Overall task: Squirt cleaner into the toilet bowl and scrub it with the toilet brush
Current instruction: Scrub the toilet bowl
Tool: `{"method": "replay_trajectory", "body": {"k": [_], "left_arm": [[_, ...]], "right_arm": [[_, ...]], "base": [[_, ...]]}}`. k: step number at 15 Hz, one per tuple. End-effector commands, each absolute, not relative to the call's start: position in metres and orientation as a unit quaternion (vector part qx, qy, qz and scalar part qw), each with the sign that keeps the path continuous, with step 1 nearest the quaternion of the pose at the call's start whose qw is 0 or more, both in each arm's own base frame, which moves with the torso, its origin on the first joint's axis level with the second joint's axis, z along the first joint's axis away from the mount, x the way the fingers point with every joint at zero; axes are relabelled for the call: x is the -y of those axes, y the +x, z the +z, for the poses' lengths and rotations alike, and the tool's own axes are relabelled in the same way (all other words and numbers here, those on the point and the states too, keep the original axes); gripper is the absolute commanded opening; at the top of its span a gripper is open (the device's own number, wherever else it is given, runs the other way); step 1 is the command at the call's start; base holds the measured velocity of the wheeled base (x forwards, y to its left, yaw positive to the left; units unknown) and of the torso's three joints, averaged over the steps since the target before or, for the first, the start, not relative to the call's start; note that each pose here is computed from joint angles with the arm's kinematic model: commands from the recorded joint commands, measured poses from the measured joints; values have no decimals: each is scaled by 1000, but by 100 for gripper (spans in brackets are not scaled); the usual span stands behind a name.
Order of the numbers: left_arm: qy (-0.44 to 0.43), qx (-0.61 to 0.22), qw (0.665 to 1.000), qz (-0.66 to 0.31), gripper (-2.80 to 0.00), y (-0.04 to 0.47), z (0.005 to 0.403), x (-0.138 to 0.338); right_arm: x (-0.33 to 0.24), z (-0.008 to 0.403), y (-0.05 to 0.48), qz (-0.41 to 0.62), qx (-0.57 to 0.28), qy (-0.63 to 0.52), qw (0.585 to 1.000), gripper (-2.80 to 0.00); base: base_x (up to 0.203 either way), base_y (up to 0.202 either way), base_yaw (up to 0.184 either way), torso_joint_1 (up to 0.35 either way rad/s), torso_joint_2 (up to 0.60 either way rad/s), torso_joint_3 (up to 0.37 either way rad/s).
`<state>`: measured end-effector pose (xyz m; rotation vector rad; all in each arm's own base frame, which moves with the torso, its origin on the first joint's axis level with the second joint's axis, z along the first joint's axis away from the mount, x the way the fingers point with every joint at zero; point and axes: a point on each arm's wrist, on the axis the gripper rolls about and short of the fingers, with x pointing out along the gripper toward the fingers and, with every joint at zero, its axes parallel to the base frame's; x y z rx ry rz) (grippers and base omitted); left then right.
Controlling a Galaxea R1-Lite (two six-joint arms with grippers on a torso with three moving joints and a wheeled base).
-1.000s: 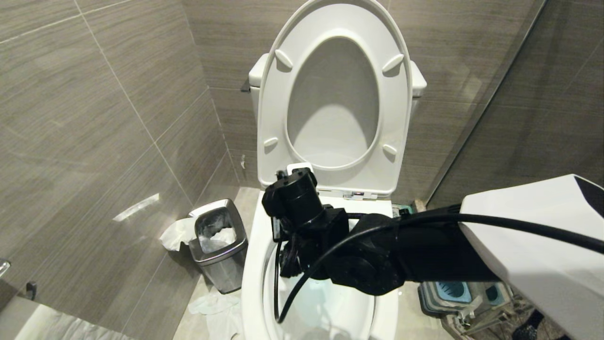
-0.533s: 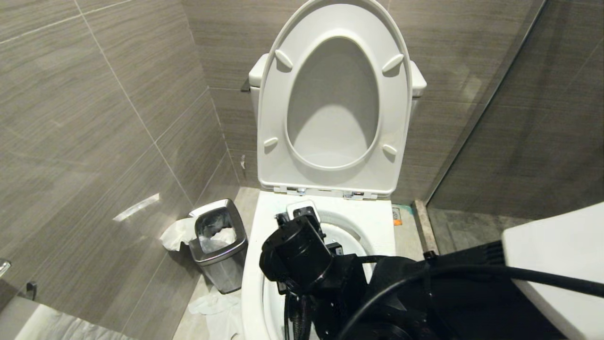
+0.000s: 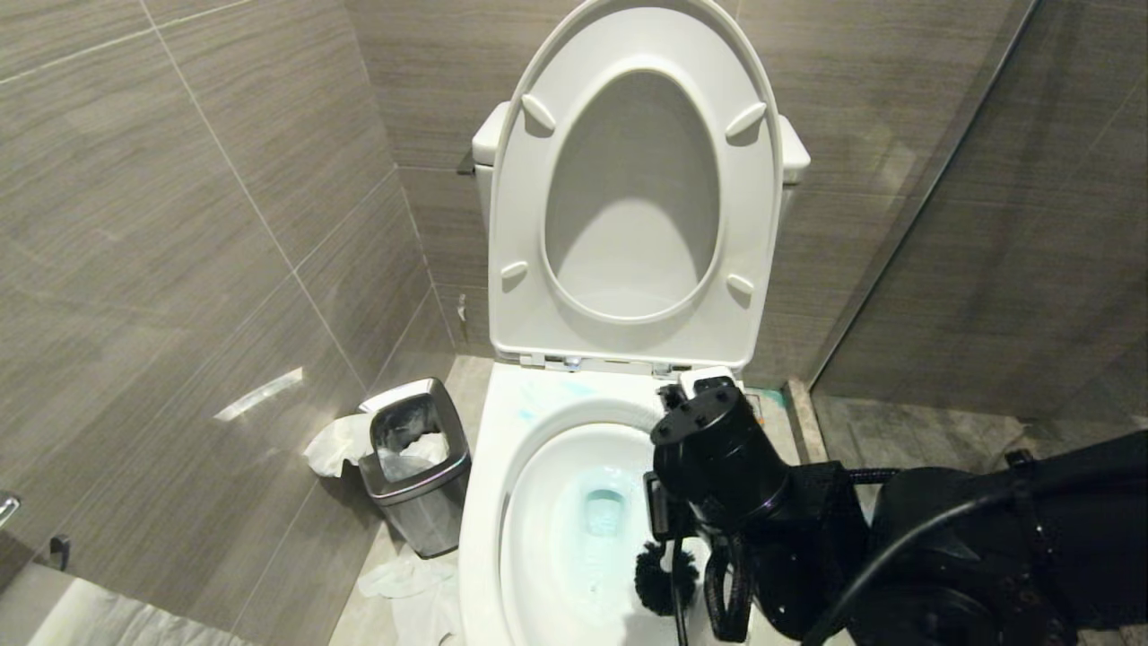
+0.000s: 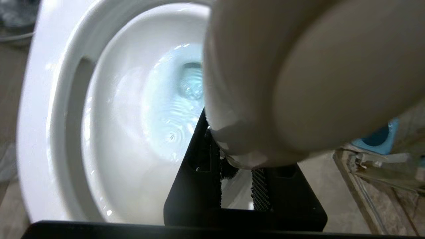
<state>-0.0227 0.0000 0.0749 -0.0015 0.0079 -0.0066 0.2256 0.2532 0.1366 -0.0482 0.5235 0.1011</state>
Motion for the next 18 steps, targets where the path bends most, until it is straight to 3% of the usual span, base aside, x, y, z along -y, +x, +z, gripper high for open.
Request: {"method": "replay_trajectory", "body": {"k": [1,11,18], "left_arm": [[-1,-5,1000,-3,-280,-23,74,0],[-1,-5,1000,-3,-280,-23,74,0],[-1,-5,1000,-3,-280,-23,74,0]], "right_arm": [[-234,142,246,15,-254,-7,967,-280],[-297,130,343,33,-192,-14,981,-280],[-347,124,302,103,-195,-44,974,-280]], "base": [[0,0,0,0,0,0],[0,0,0,0,0,0],[0,0,0,0,0,0]]}}
